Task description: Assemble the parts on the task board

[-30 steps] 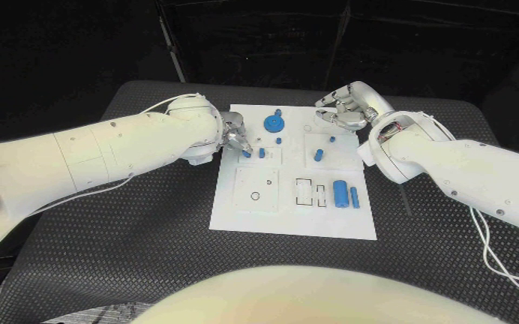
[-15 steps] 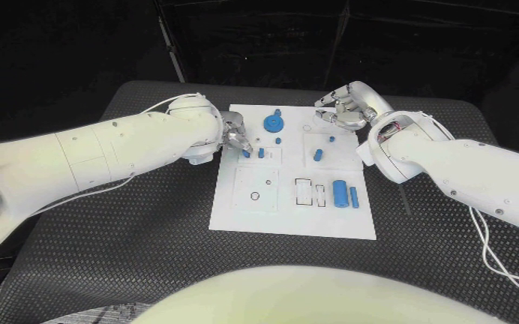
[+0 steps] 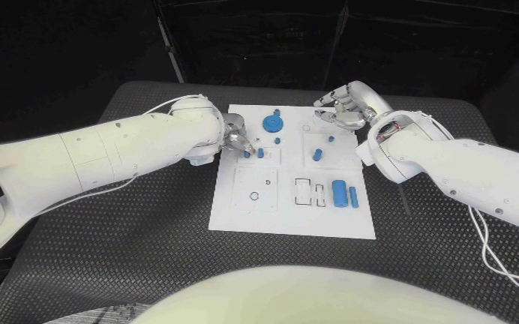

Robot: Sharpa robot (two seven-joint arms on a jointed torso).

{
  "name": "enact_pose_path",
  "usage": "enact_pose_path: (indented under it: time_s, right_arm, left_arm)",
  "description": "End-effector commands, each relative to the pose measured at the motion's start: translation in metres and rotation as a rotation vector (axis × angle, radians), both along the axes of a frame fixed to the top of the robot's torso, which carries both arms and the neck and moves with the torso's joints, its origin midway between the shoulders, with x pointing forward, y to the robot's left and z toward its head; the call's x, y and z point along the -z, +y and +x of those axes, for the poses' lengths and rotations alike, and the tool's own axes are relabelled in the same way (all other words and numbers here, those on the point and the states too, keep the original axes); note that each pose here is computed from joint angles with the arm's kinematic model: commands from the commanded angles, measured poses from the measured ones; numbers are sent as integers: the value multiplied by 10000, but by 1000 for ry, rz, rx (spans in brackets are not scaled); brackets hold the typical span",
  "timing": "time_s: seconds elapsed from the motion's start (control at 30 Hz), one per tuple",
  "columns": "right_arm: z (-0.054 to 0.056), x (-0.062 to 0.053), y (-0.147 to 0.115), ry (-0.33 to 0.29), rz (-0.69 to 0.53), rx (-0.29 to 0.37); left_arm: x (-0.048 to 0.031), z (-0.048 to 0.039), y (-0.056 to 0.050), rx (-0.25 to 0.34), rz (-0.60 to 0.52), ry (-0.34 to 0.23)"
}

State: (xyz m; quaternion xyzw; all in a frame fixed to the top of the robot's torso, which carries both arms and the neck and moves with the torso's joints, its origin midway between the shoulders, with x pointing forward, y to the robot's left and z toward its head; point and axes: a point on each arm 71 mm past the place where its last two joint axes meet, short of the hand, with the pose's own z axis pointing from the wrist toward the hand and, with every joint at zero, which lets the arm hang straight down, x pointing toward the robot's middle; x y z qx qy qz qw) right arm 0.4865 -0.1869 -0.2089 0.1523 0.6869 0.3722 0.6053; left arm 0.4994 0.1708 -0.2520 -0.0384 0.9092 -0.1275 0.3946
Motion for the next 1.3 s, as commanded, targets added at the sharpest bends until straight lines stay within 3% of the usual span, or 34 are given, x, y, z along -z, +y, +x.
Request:
enact_pose_path:
  time_s: [0.03,0.7,1.03,1.3]
  right_arm:
    - [-3,-19,13,-5,4,-7]
    - [-6,-22,12,-7,5,-7]
    - [-5,-20,12,-8,5,-8]
    - [0,-16,11,-6,8,-7]
  left_arm:
    - [38,-19,-9,16,17,29]
    - [46,39,120,-27,21,11]
    - [-13,32,159,-51,-9,-30]
    - [-83,46,170,-121,-123,-55]
